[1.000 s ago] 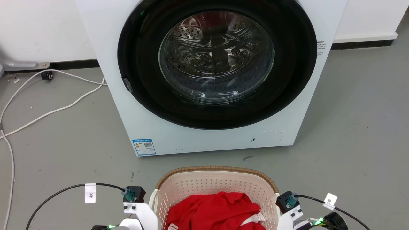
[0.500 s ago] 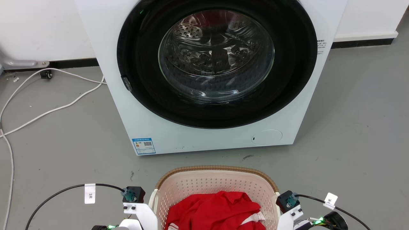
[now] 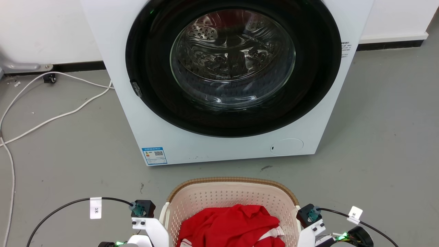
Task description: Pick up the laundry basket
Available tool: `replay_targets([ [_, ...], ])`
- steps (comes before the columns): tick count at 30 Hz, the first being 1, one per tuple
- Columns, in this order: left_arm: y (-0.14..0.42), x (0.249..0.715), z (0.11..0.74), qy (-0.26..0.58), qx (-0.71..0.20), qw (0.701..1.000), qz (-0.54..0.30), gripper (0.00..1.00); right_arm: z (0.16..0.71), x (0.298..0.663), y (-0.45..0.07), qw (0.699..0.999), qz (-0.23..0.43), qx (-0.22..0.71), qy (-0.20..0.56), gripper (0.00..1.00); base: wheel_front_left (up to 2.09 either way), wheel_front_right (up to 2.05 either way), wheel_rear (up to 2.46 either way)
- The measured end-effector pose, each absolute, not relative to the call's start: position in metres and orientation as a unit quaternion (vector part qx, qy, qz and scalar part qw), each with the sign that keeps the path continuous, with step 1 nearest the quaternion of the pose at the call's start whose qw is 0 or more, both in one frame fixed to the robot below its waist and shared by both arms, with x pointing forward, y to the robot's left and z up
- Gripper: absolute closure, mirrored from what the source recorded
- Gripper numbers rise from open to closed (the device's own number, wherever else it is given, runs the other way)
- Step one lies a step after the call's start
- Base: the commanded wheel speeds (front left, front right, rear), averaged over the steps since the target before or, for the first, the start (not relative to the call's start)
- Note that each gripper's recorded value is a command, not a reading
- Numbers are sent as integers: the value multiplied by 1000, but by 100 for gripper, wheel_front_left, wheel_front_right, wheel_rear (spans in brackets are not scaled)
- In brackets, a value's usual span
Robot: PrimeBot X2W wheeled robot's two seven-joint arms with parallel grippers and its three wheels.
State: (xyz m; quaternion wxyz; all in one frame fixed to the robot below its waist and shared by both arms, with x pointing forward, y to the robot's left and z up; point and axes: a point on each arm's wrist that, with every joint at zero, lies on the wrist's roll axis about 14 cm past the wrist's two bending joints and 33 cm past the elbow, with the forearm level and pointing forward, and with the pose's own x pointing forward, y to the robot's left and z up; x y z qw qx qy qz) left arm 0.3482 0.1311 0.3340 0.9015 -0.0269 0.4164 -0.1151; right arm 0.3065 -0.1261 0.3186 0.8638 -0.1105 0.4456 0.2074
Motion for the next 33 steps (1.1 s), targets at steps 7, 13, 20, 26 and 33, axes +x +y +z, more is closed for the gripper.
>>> replay_targets([
  [7, 131, 348, 334, 417, -27, 901, -115, 100, 318, 306, -126, 864, 207, -110, 446, 100, 0, 0, 0],
  [13, 132, 349, 334, 417, -27, 901, -115, 100, 318, 306, -126, 863, 208, -109, 447, 100, 0, 0, 0],
  [20, 132, 349, 334, 416, -28, 902, -114, 100, 319, 308, -125, 864, 208, -110, 445, 100, 0, 0, 0],
  [26, 133, 349, 333, 417, -30, 901, -113, 100, 319, 308, -125, 864, 208, -109, 446, 100, 0, 0, 0],
  [33, 133, 349, 333, 416, -30, 902, -113, 100, 319, 309, -125, 864, 208, -110, 445, 100, 0, 0, 0],
])
